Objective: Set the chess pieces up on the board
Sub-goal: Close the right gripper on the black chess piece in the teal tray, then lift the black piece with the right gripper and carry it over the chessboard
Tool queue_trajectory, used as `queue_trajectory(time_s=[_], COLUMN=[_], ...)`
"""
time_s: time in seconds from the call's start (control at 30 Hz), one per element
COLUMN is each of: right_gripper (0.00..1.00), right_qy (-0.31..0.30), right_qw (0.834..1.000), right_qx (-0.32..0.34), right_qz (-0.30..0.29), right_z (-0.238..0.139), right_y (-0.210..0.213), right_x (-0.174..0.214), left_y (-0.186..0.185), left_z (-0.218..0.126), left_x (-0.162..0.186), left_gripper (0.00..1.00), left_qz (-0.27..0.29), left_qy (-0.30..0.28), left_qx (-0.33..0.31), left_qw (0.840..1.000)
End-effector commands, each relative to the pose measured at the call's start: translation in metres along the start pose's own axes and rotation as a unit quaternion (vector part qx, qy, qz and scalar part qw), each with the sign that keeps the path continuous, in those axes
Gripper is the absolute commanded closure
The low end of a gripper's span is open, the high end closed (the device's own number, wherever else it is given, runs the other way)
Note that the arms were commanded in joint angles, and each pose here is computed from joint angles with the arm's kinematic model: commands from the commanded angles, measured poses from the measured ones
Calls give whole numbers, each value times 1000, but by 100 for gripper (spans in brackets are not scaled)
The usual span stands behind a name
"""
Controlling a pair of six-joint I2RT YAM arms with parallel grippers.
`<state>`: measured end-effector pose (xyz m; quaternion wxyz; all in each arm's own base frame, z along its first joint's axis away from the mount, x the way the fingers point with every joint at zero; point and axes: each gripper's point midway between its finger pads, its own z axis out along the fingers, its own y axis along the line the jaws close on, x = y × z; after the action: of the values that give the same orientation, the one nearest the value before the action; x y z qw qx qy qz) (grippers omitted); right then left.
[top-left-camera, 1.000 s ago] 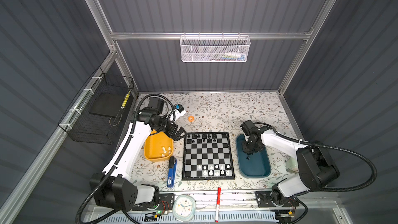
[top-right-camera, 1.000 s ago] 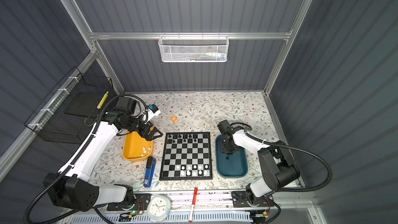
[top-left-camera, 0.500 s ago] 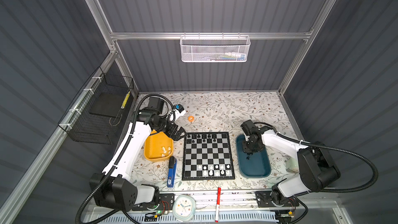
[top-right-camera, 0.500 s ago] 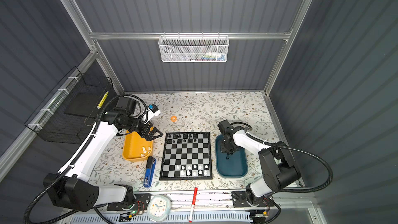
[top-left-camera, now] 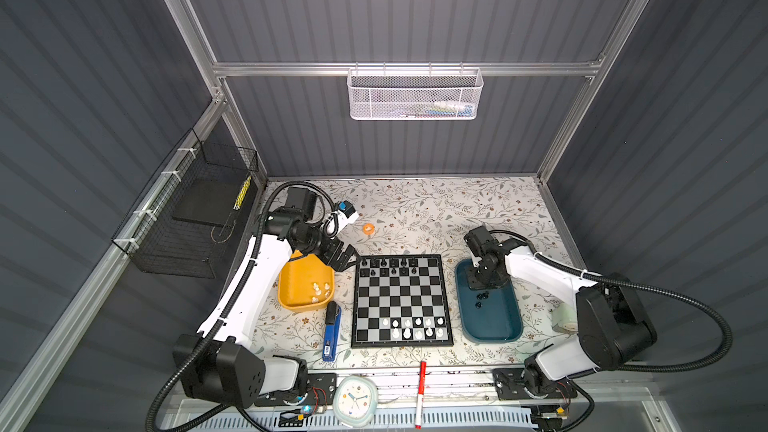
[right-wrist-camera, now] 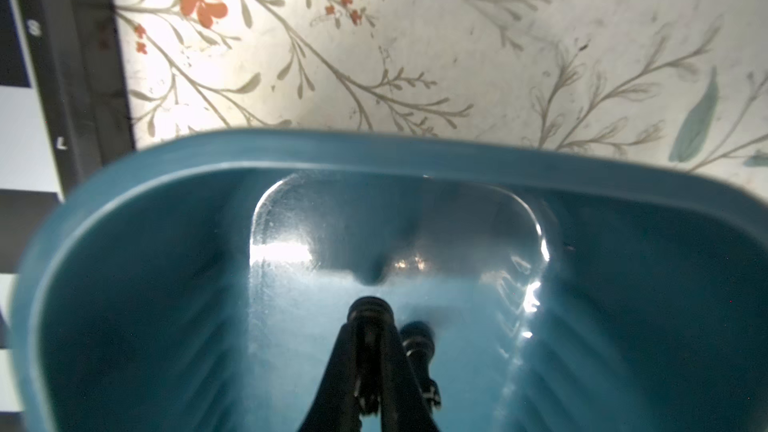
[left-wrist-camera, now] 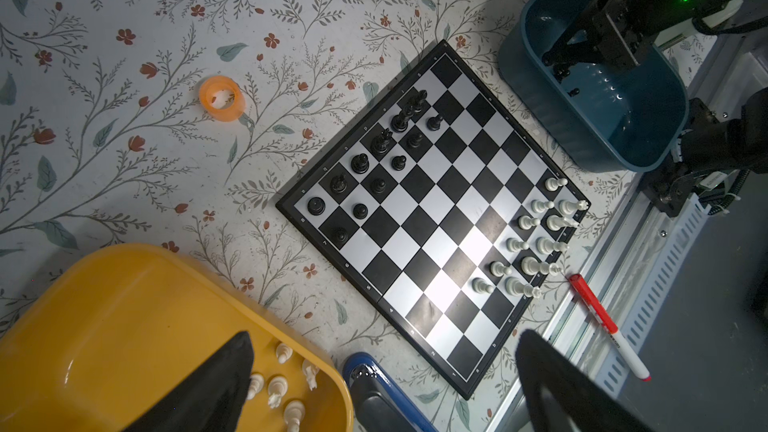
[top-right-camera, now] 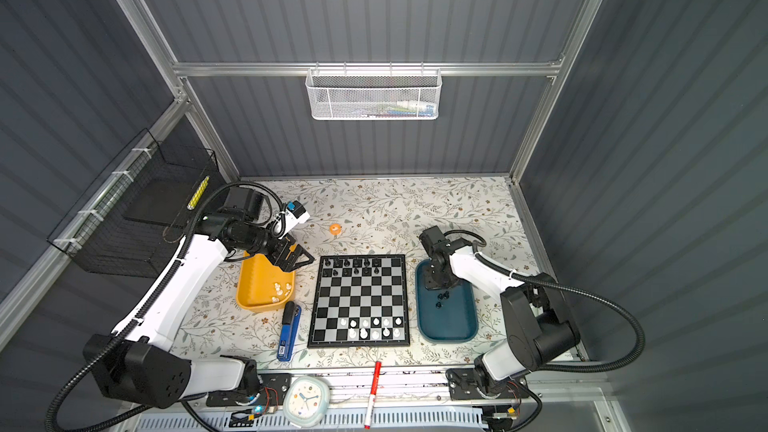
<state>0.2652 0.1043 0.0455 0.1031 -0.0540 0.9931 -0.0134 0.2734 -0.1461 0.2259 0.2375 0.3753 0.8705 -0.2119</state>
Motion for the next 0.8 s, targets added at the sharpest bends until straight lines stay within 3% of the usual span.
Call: queue_trajectory(time_s=[0.0,0.77], right_gripper=[90,90], right_qy=[14,-5], right_qw=[1000,1000], right_qx=[6,-22], right_qz=[-12,-15], right_z=[-7,-65], right_y=[-2,5], right_x=[5,-11], left_y=[-2,4], left_z=[-5,-6], left_x=[2,7], left_gripper=[0,1], left_qz=[1,23], left_qy=[1,9], left_qx=[-3,-26], left_qw=[1000,999])
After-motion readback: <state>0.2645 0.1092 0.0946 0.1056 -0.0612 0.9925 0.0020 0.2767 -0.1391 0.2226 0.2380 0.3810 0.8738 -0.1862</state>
